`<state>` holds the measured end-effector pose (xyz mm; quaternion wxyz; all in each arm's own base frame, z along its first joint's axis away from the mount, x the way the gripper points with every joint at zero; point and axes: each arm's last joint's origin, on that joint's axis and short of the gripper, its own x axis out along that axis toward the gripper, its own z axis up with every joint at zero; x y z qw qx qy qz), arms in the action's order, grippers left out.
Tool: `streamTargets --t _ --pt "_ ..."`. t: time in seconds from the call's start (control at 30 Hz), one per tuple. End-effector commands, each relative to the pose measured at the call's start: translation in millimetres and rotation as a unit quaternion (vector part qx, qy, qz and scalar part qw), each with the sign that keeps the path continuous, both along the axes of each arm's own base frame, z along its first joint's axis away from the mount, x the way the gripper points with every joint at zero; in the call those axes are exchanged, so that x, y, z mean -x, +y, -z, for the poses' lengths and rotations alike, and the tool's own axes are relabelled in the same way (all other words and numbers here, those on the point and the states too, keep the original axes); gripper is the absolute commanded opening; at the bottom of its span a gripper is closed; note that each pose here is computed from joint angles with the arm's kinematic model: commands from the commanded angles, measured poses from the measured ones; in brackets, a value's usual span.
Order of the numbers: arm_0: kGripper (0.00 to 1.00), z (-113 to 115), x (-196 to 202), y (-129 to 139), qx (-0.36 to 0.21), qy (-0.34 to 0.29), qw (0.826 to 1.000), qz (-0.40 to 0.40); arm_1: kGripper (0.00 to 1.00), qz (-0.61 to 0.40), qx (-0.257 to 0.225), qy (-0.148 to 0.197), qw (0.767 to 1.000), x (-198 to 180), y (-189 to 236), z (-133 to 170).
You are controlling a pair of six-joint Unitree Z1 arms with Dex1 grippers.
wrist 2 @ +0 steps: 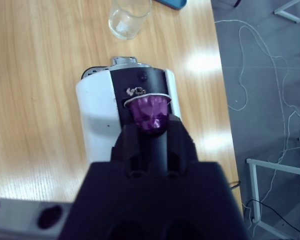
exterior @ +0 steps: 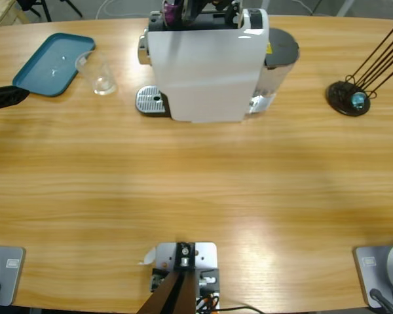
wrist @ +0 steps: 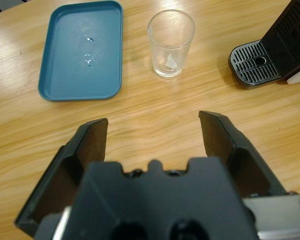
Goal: Pour coffee
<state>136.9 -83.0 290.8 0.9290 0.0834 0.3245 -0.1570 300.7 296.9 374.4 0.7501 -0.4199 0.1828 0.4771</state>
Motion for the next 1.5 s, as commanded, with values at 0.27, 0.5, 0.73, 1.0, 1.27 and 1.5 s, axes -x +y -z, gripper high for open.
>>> streamTargets --t 0.27,0.5,0.73,1.0,1.27,1.5 --pt "0.784 7.8 -2.9 -1.5 -0.009 0.012 1.0 -0.008 0.489 0.002 0.03 0.038 0.999 -9.5 7.6 25.1" --pt "0.784 8.6 -4.2 -2.5 -0.011 0.014 1.0 -0.007 0.811 -0.026 -0.087 0.023 0.996 35.8 -3.8 -59.7" --pt "0.784 8.4 -4.0 -2.3 -0.011 0.013 1.0 -0.007 0.0 -0.007 -0.16 -0.017 0.987 113.0 -86.5 -136.4" --pt "0.784 8.1 -3.8 -2.2 -0.01 0.013 1.0 -0.007 0.0 0.204 -0.206 -0.044 0.956 91.1 -130.9 -108.0" --pt "0.784 8.1 -3.8 -2.1 -0.01 0.013 1.0 -0.007 0.0 0.356 -0.167 -0.13 0.91 52.6 -86.2 -37.4" --pt "0.784 8.7 -4.6 -2.7 -0.012 0.015 1.0 -0.007 0.0 0.33 -0.14 -0.106 0.927 63.2 -32.7 8.0"
